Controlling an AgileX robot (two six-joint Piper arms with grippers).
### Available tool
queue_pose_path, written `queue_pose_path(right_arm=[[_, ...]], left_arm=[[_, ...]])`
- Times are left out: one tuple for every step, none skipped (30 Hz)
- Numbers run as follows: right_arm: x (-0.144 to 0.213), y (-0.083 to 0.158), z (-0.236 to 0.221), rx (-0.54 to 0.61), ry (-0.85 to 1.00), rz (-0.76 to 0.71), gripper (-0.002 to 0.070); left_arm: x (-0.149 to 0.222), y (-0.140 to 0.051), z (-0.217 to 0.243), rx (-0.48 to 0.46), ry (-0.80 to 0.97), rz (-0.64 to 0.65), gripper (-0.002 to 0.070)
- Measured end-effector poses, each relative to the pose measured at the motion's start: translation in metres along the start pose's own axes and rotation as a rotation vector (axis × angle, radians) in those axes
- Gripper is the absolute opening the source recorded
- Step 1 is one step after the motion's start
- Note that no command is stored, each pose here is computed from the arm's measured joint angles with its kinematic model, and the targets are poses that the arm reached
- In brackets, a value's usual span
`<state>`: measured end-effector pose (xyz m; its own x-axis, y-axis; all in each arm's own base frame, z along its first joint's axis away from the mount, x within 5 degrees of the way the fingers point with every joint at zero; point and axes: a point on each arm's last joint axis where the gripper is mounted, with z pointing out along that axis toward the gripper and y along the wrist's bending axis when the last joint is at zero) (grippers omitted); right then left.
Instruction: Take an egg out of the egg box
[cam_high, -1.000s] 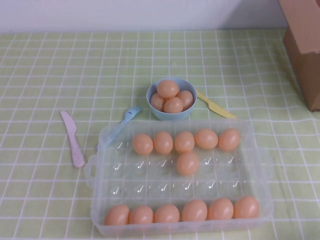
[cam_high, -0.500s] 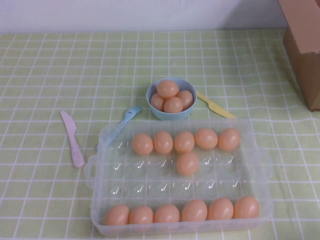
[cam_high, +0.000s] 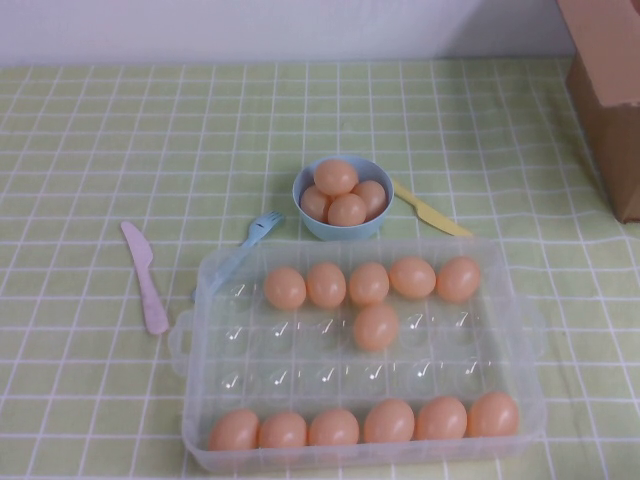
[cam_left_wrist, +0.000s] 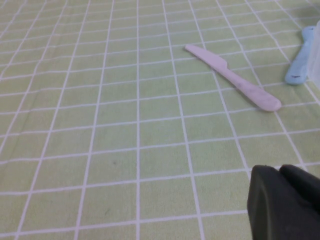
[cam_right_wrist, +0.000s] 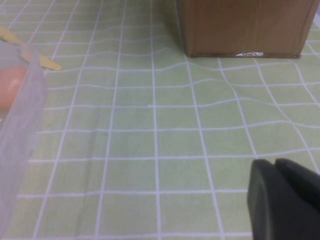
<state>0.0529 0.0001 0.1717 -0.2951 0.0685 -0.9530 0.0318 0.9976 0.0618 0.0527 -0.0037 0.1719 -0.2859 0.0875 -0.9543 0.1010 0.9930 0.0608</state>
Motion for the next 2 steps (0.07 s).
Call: queue_pose_path(right_arm=[[0.0, 0.0, 0.0, 0.0, 0.0, 0.0, -0.0017], [0.0, 0.0, 0.0, 0.0, 0.0, 0.0, -0.0017]], left_arm=[[0.0, 0.0, 0.0, 0.0, 0.0, 0.0, -0.0003], [0.0, 0.0, 0.0, 0.0, 0.0, 0.0, -0.0003]])
